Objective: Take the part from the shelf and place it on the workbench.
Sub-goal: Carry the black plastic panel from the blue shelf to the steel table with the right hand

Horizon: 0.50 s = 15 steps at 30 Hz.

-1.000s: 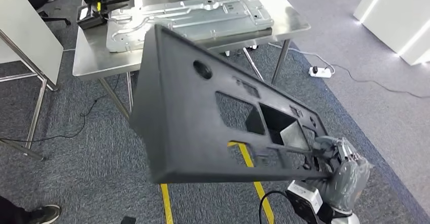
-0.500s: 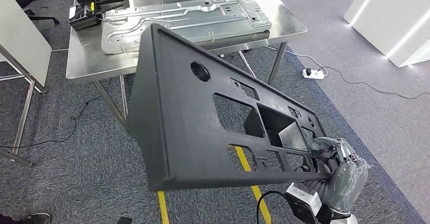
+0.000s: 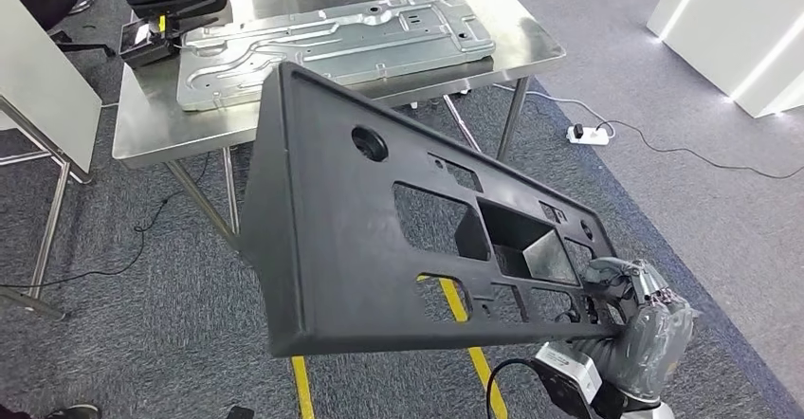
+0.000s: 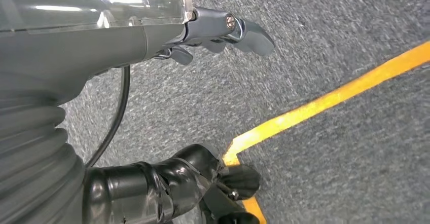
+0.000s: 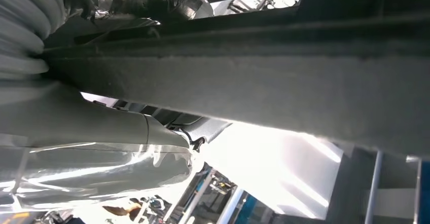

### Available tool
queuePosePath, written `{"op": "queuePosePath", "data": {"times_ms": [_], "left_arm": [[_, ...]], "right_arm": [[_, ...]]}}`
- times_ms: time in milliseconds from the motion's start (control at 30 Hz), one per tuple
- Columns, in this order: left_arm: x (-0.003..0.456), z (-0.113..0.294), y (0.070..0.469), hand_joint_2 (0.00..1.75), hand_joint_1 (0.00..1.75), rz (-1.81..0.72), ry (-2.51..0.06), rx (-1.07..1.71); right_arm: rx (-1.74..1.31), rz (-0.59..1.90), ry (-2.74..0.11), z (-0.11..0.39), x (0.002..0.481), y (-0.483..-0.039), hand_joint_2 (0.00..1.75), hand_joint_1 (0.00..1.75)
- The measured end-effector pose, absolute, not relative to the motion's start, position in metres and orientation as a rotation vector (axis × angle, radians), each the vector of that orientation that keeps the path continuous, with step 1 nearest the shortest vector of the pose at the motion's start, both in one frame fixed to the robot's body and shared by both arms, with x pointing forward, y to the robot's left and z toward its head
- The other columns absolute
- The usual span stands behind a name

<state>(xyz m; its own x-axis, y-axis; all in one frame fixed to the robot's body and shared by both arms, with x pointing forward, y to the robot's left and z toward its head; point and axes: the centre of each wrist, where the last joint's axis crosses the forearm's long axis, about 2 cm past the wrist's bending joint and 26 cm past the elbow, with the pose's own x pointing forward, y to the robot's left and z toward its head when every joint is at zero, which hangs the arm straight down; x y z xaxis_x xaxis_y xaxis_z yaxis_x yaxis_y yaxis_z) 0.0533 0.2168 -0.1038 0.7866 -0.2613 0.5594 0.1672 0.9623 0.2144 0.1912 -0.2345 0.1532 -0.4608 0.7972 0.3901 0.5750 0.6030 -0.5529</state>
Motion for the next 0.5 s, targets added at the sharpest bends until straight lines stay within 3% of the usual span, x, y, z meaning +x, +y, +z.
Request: {"op": "queuePosePath", "data": {"times_ms": [500], "left_arm": [[0.0525, -0.1040, 0.2174, 1.75, 0.00, -0.232, -0.621, 0.158]], "right_arm": [[-1.090, 0.468, -2.205, 0.1538, 0.1908, -0.2356, 1.75, 1.75]]}}
